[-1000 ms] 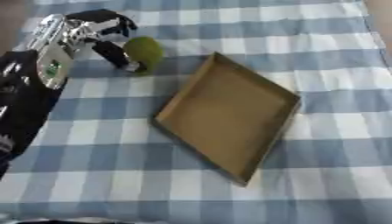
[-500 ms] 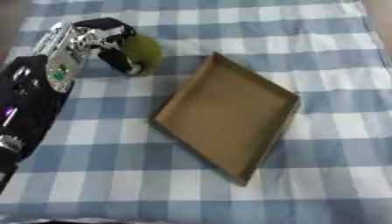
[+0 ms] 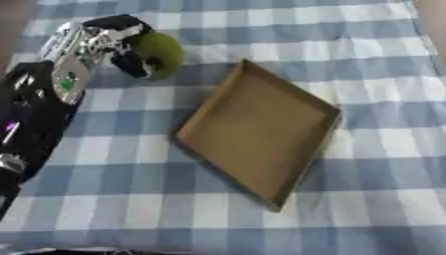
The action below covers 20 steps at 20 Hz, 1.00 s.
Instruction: Pick up objects on the table and place them in the box.
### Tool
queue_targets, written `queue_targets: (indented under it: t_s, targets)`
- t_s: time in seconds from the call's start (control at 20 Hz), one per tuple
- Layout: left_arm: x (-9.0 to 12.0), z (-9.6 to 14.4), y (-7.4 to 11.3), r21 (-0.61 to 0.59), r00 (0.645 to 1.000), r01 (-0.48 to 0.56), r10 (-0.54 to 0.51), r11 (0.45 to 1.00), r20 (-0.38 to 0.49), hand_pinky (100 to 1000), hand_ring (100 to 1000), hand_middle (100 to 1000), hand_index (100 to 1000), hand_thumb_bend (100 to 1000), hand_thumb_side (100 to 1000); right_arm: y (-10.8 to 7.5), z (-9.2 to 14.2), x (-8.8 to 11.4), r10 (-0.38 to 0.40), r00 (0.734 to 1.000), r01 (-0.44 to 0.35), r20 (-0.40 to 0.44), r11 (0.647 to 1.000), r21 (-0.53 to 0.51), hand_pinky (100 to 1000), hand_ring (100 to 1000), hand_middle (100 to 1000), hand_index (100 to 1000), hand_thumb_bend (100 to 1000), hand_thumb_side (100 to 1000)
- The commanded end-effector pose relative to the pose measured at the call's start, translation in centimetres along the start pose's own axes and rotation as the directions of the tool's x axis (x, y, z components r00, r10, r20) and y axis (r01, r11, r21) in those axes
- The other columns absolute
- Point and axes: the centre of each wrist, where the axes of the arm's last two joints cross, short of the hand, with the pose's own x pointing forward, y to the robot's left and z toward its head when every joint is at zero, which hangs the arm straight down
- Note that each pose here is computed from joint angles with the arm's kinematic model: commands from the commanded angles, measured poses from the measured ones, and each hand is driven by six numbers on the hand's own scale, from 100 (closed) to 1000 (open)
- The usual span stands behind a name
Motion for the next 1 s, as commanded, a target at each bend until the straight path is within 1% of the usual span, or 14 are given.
queue_targets:
  t_s: [0.05, 0.25, 0.4, 0.5, 0.55, 0.6, 0.75, 0.85, 0.95, 1.0]
  targets:
    - [0.7, 1.9, 3.2, 0.138, 0.998, 0.017, -0.025, 0.99, 0.057, 561, 517, 453, 666, 100, 262, -0.5, -0.7, 0.6, 0.006, 0.999, -0.006, 0.036, 1.0, -0.012, 901, 903, 618, 836, 100, 538]
    - [2.9, 4.1, 5.3, 0.24, 0.987, 0.016, -0.053, 0.971, 0.149, 552, 509, 441, 647, 100, 269, -0.9, -0.8, 0.6, 0.014, 0.999, -0.013, 0.033, 0.999, -0.029, 900, 901, 620, 835, 100, 538]
    - [5.3, 6.5, 6.8, 0.328, 0.965, 0.039, -0.12, 0.944, 0.232, 544, 500, 448, 633, 100, 272, -1.4, -1.1, 0.6, 0.037, 0.998, -0.036, 0.044, 0.999, -0.027, 895, 893, 623, 835, 100, 523]
    - [6.6, 7.9, 7.3, 0.363, 0.949, 0.048, -0.156, 0.931, 0.274, 543, 498, 457, 630, 100, 257, -1.7, -1.4, 0.7, 0.053, 0.997, -0.052, 0.053, 0.998, -0.024, 893, 889, 624, 834, 100, 494]
    - [7.6, 8.7, 7.3, 0.379, 0.935, 0.057, -0.183, 0.924, 0.305, 545, 498, 460, 631, 100, 250, -1.9, -1.6, 0.8, 0.066, 0.996, -0.065, 0.061, 0.998, -0.02, 891, 884, 626, 834, 100, 459]
    - [8.6, 9.4, 7.3, 0.39, 0.918, 0.061, -0.205, 0.919, 0.339, 544, 497, 460, 631, 100, 257, -2.1, -1.8, 0.9, 0.079, 0.995, -0.078, 0.069, 0.997, -0.017, 890, 882, 627, 834, 100, 445]
    - [11.6, 11.5, 6.5, 0.394, 0.851, 0.068, -0.259, 0.916, 0.456, 541, 490, 455, 629, 100, 262, -2.6, -2.6, 1.2, 0.111, 0.99, -0.111, 0.091, 0.994, -0.01, 885, 873, 630, 833, 100, 386]
    - [13.3, 12.6, 6.0, 0.385, 0.811, 0.07, -0.278, 0.92, 0.515, 510, 472, 439, 612, 100, 279, -2.9, -3.0, 1.4, 0.127, 0.987, -0.127, 0.102, 0.992, -0.003, 884, 870, 631, 833, 100, 366]
    - [14.8, 13.5, 5.2, 0.361, 0.765, 0.069, -0.281, 0.93, 0.579, 508, 470, 437, 610, 100, 281, -3.1, -3.4, 1.6, 0.141, 0.984, -0.143, 0.108, 0.99, 0.004, 883, 869, 631, 832, 100, 355]
    - [15.4, 13.7, 4.8, 0.345, 0.748, 0.073, -0.28, 0.936, 0.602, 509, 471, 438, 610, 100, 281, -3.1, -3.5, 1.7, 0.147, 0.983, -0.148, 0.109, 0.989, 0.008, 883, 869, 631, 832, 100, 354]
